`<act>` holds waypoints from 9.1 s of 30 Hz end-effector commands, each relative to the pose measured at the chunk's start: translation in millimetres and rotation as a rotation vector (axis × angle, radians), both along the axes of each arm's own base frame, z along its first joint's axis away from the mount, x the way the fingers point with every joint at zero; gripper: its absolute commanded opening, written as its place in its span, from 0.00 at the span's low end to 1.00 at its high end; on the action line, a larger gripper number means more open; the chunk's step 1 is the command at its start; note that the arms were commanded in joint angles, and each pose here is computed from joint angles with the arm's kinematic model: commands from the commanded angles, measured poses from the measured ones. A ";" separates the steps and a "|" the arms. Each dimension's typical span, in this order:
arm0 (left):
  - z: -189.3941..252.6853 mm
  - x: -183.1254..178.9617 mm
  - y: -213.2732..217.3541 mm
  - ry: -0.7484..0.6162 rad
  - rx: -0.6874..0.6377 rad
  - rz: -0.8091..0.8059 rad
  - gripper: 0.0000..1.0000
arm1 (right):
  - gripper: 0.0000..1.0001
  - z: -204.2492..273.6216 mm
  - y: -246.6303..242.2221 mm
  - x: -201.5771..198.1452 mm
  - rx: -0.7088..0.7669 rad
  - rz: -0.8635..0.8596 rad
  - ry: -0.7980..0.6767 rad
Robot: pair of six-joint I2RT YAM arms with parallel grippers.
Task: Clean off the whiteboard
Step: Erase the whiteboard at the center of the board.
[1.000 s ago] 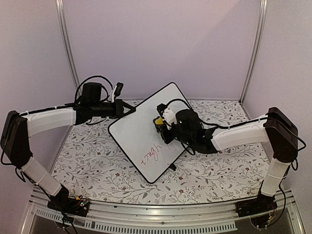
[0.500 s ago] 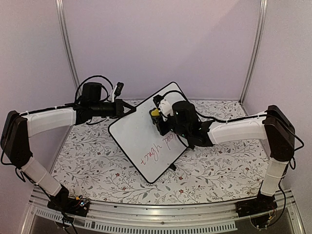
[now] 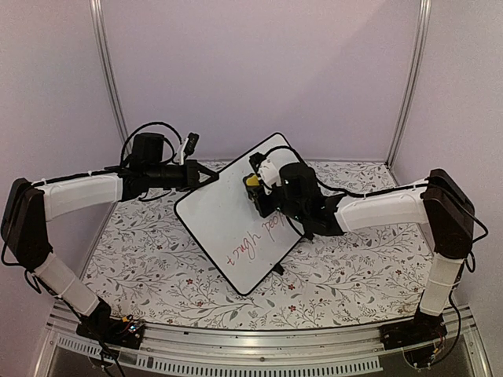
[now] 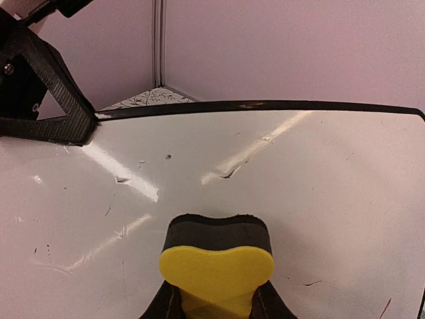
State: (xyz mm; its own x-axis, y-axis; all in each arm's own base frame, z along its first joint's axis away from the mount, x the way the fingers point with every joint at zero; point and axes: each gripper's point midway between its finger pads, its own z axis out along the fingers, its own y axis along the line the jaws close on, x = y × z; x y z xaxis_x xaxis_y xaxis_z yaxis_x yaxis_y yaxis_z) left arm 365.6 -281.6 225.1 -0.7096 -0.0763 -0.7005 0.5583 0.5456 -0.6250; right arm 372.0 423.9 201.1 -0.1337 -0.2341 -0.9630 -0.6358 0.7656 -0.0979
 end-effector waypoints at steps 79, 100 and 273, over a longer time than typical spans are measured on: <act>22.9 -6.4 -9.4 -0.085 -0.033 -0.066 0.00 | 0.00 -58.3 26.1 -71.3 -0.223 0.077 0.183; 20.9 -5.8 -9.2 -0.082 -0.030 -0.063 0.00 | 0.00 -69.6 59.5 -115.2 -0.240 0.138 0.196; 27.8 -5.8 -5.9 -0.094 -0.046 -0.066 0.00 | 0.00 28.3 -29.5 71.2 0.127 -0.131 0.160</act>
